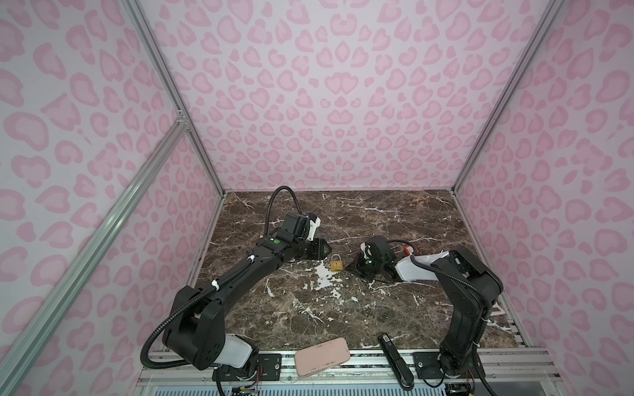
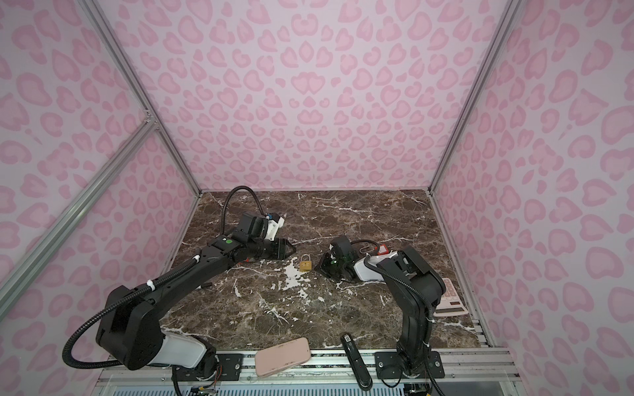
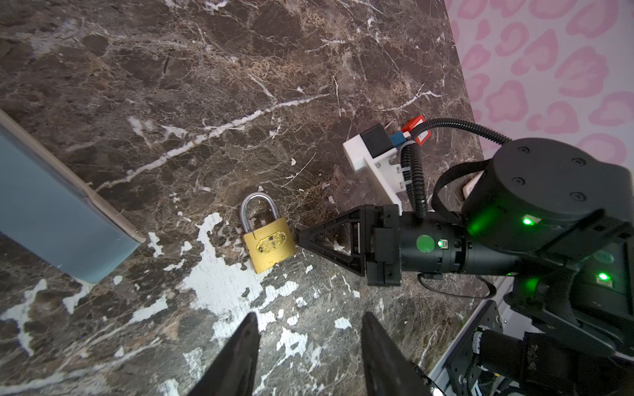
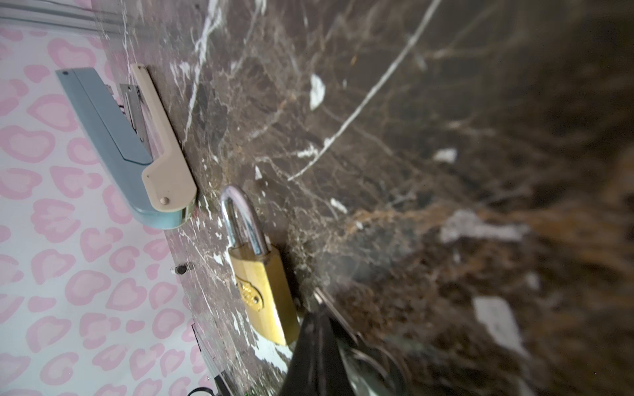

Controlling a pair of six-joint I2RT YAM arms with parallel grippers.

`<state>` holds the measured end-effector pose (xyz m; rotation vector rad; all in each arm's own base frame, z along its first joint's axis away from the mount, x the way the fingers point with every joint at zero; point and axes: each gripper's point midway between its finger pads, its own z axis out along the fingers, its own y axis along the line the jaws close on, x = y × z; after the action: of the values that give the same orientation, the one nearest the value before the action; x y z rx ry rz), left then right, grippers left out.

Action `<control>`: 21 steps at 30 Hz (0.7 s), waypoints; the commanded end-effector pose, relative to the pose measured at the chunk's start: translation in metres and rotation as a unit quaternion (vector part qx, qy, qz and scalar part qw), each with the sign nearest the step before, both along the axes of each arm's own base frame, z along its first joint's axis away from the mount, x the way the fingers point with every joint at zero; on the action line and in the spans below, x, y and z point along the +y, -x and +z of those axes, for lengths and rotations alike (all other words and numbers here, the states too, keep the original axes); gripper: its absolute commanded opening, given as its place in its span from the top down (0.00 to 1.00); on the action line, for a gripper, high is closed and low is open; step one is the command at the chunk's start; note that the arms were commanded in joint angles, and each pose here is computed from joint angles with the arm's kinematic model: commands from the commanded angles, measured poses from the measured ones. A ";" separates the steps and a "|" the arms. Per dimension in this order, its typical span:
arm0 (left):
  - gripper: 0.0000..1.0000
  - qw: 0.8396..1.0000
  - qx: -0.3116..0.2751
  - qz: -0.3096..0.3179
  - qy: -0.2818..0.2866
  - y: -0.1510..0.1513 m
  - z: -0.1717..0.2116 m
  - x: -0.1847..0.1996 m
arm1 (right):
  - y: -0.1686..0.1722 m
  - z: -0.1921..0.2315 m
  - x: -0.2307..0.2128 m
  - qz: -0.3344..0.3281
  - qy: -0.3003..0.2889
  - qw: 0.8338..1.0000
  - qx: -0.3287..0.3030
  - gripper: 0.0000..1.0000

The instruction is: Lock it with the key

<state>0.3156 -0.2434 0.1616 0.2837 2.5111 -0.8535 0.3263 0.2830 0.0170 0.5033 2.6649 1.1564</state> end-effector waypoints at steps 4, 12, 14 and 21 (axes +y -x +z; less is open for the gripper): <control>0.50 1.000 -0.020 0.001 0.005 -0.002 0.012 0.001 | -0.027 0.004 -0.026 -0.039 0.011 0.999 -0.011 0.98; 0.49 1.000 -0.023 0.000 0.014 -0.005 0.015 -0.002 | -0.022 0.035 -0.009 0.017 -0.041 0.999 -0.025 0.89; 0.49 1.000 -0.023 0.000 0.015 -0.005 0.015 -0.003 | -0.017 0.032 -0.020 0.023 -0.005 0.999 -0.027 0.86; 0.49 1.000 -0.021 -0.003 0.016 -0.006 0.014 -0.004 | -0.003 0.028 -0.037 0.088 0.055 0.994 -0.029 0.79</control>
<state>0.3161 -0.2433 0.1658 0.2844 2.4967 -0.8553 0.3444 0.2560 0.0610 0.3105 2.6519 1.1060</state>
